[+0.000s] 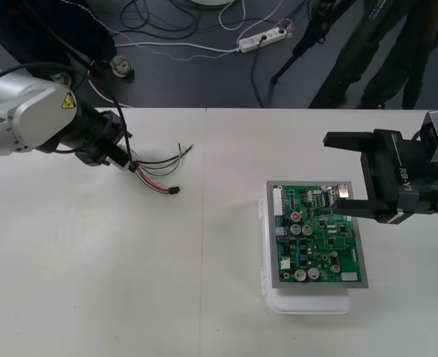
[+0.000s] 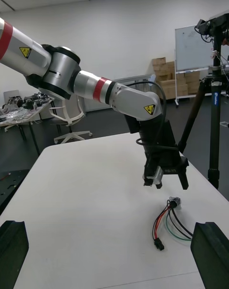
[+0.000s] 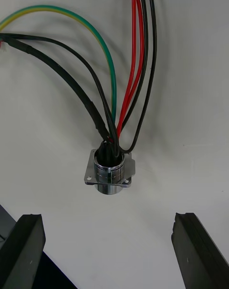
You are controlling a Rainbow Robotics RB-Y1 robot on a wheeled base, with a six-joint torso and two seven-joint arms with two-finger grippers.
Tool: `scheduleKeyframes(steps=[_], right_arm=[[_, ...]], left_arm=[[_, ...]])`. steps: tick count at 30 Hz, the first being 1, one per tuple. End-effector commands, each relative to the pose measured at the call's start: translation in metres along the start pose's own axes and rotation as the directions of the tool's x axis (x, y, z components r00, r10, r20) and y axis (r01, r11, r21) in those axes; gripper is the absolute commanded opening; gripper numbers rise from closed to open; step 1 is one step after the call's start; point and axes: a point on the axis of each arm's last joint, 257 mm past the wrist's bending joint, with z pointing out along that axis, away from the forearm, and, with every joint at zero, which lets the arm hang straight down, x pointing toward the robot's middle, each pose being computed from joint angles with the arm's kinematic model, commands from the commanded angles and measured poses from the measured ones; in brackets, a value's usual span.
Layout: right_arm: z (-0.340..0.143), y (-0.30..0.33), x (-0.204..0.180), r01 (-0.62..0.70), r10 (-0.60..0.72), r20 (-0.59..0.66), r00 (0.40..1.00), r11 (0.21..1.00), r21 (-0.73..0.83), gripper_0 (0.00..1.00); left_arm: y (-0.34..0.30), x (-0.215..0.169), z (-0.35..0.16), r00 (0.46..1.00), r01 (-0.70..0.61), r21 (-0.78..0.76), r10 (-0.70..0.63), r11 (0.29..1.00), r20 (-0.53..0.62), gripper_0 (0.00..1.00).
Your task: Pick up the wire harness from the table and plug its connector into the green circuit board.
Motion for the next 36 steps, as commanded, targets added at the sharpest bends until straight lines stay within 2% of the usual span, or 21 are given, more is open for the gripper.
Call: scheduleKeyframes(steps=[1, 18, 36], right_arm=[[-0.004, 0.011, 0.002, -0.013, 0.012, -0.032, 0.999, 0.999, -0.029, 1.0], [-0.02, 0.016, 0.006, -0.029, 0.027, -0.068, 0.997, 0.999, -0.029, 1.0], [-0.025, 0.02, 0.001, -0.042, 0.042, -0.036, 0.998, 0.999, -0.022, 1.0]], left_arm=[[0.056, 0.006, 0.0, 0.993, -0.104, -0.106, 0.097, 0.989, -0.069, 0.78], [0.051, -0.01, 0.027, 0.984, -0.163, -0.114, 0.153, 0.98, -0.095, 0.78], [0.041, -0.006, 0.039, 0.985, -0.144, -0.086, 0.134, 0.986, -0.11, 0.79]])
